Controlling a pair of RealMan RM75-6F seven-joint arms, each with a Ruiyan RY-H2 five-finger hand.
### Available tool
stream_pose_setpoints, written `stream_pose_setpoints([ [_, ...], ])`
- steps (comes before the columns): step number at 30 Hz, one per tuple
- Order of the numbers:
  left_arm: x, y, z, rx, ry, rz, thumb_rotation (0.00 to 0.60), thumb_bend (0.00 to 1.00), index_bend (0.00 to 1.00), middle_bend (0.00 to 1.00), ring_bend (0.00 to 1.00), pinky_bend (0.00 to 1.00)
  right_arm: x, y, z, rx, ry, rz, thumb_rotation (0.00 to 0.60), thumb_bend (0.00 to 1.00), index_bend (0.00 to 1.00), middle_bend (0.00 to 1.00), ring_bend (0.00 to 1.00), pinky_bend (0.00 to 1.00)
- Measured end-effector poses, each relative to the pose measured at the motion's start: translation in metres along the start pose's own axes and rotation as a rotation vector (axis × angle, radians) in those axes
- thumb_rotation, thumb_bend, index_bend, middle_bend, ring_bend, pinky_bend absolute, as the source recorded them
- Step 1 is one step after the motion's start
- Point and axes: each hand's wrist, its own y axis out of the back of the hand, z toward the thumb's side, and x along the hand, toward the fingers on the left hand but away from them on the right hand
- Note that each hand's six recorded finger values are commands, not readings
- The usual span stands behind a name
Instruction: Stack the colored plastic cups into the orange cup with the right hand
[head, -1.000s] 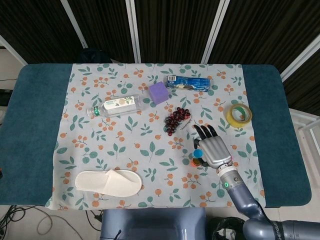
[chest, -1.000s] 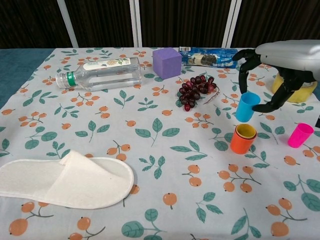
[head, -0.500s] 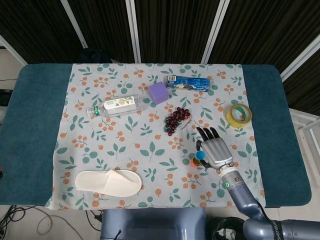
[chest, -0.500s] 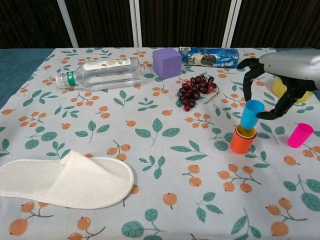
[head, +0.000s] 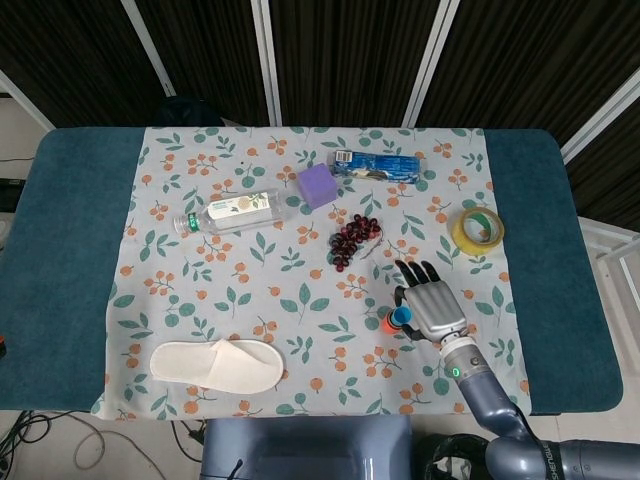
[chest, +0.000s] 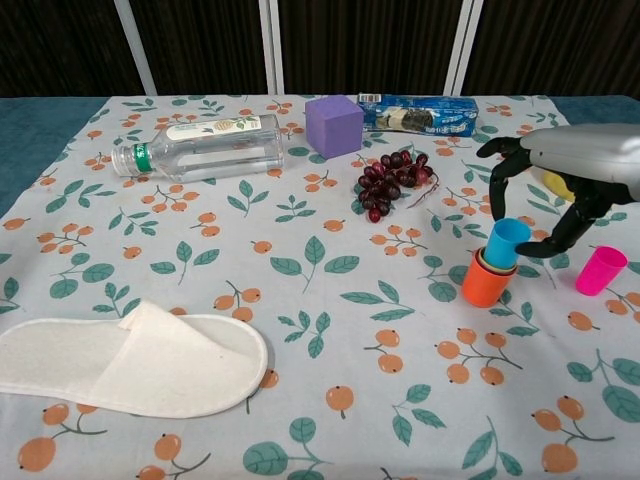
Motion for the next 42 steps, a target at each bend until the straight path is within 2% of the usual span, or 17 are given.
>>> stream_pose_setpoints([
  [6, 0.000, 0.000, 0.000, 0.001, -0.001, -0.001, 0.600, 0.82, 0.10, 0.00, 0.00, 0.11, 0.000, -0.005, 0.001, -0.007, 0.003, 0.007, 0.600, 0.36, 0.48, 0.00, 0.00, 0.00],
  [11, 0.000, 0.000, 0.000, 0.000, 0.000, 0.001, 0.600, 0.82, 0.10, 0.00, 0.00, 0.11, -0.002, -0.011, 0.000, -0.007, 0.000, 0.026, 0.600, 0.36, 0.19, 0.00, 0.00, 0.00],
  [14, 0.000, 0.001, 0.000, -0.001, 0.001, 0.002, 0.600, 0.82, 0.10, 0.00, 0.00, 0.11, -0.002, -0.014, -0.001, -0.003, -0.001, 0.040, 0.600, 0.36, 0.14, 0.00, 0.00, 0.00],
  [21, 0.000, 0.000, 0.000, -0.002, 0.000, 0.001, 0.600, 0.82, 0.10, 0.00, 0.00, 0.11, -0.001, -0.006, -0.006, 0.004, -0.016, 0.030, 0.600, 0.36, 0.16, 0.00, 0.00, 0.00],
  [28, 0.000, 0.001, 0.000, -0.003, -0.001, 0.001, 0.600, 0.82, 0.10, 0.00, 0.00, 0.12, 0.003, 0.002, -0.030, 0.009, -0.079, 0.013, 0.600, 0.36, 0.22, 0.00, 0.00, 0.00],
  [35, -0.001, 0.001, 0.001, -0.002, -0.005, 0.002, 0.600, 0.82, 0.10, 0.00, 0.00, 0.12, 0.012, -0.007, -0.062, -0.001, -0.153, 0.043, 0.600, 0.36, 0.26, 0.00, 0.00, 0.00],
  [42, -0.001, 0.001, 0.002, 0.000, -0.007, 0.005, 0.600, 0.82, 0.10, 0.00, 0.00, 0.12, 0.015, -0.018, -0.079, -0.015, -0.185, 0.054, 0.600, 0.36, 0.29, 0.00, 0.00, 0.00],
])
